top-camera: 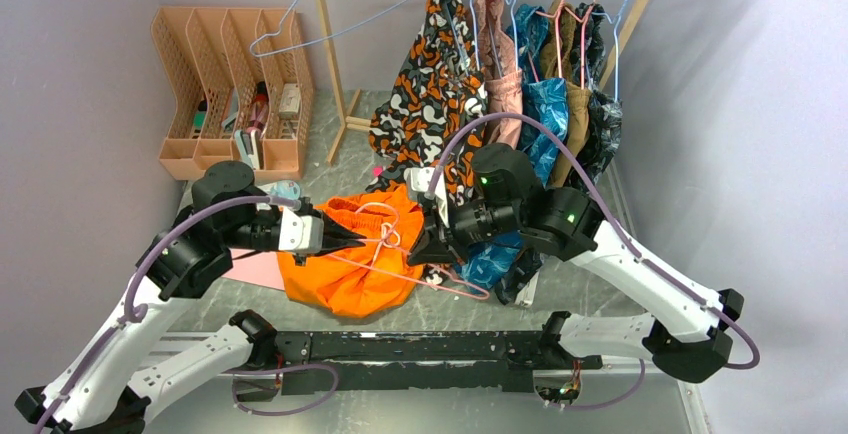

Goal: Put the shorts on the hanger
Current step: Pick up the hanger from the clothesline.

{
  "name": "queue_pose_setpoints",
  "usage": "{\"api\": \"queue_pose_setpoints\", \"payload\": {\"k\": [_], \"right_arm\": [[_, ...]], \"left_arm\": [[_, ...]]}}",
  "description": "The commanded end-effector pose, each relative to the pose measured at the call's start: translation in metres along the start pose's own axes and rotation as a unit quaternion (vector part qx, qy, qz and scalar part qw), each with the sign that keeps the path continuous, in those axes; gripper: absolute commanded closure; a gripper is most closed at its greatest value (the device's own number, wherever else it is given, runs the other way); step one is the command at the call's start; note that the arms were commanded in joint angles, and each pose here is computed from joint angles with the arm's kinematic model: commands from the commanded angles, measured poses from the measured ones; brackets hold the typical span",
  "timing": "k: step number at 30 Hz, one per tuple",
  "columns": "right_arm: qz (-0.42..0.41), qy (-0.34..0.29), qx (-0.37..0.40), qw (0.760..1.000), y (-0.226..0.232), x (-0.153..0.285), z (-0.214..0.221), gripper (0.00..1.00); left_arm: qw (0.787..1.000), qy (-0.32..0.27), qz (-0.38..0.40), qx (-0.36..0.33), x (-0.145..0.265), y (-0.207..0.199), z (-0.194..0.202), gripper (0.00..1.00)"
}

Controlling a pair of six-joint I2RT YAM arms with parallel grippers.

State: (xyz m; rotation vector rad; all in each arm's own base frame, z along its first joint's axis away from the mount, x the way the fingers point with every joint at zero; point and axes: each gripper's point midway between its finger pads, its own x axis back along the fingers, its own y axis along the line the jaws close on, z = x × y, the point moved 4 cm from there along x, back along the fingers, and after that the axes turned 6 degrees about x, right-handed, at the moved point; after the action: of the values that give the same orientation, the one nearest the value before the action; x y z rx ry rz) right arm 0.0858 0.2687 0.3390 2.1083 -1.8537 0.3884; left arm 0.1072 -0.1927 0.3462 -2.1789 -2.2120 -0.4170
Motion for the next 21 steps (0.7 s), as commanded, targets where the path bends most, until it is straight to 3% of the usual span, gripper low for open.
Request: {"api": "queue_pose_setpoints", "payload": {"k": [1, 4, 7, 8, 10, 15, 21], "right_arm": [[-0.023, -0.025, 0.017, 0.999, 0.011, 0.002, -0.010, 1.00], [-0.016, -0.029, 0.014, 0.999, 0.009, 0.001, -0.011, 1.00], [0.001, -0.044, 0.009, 0.999, 0.004, 0.000, -0.016, 0.60], [0.013, -0.052, 0.007, 0.999, 0.001, 0.000, -0.019, 0.52], [0.051, -0.086, -0.002, 0.995, -0.008, -0.001, -0.024, 0.44], [0.128, -0.163, 0.000, 0.978, -0.023, 0.008, -0.040, 0.38], [0.154, -0.207, -0.013, 0.966, -0.036, 0.002, -0.051, 0.40]], "left_arm": [[1.000, -0.010, -0.013, -0.007, -0.004, 0.008, -0.002, 0.93], [1.000, -0.015, -0.015, -0.001, -0.005, 0.009, -0.002, 0.93], [0.999, -0.027, -0.022, 0.002, -0.006, 0.010, -0.003, 0.93], [0.999, -0.032, -0.024, 0.002, -0.006, 0.009, -0.003, 0.93], [0.998, -0.046, -0.031, -0.001, -0.006, 0.009, -0.004, 0.93], [0.996, -0.080, -0.033, 0.001, -0.009, 0.005, 0.002, 0.93], [0.995, -0.097, -0.020, 0.012, -0.013, 0.002, 0.005, 0.93]]}}
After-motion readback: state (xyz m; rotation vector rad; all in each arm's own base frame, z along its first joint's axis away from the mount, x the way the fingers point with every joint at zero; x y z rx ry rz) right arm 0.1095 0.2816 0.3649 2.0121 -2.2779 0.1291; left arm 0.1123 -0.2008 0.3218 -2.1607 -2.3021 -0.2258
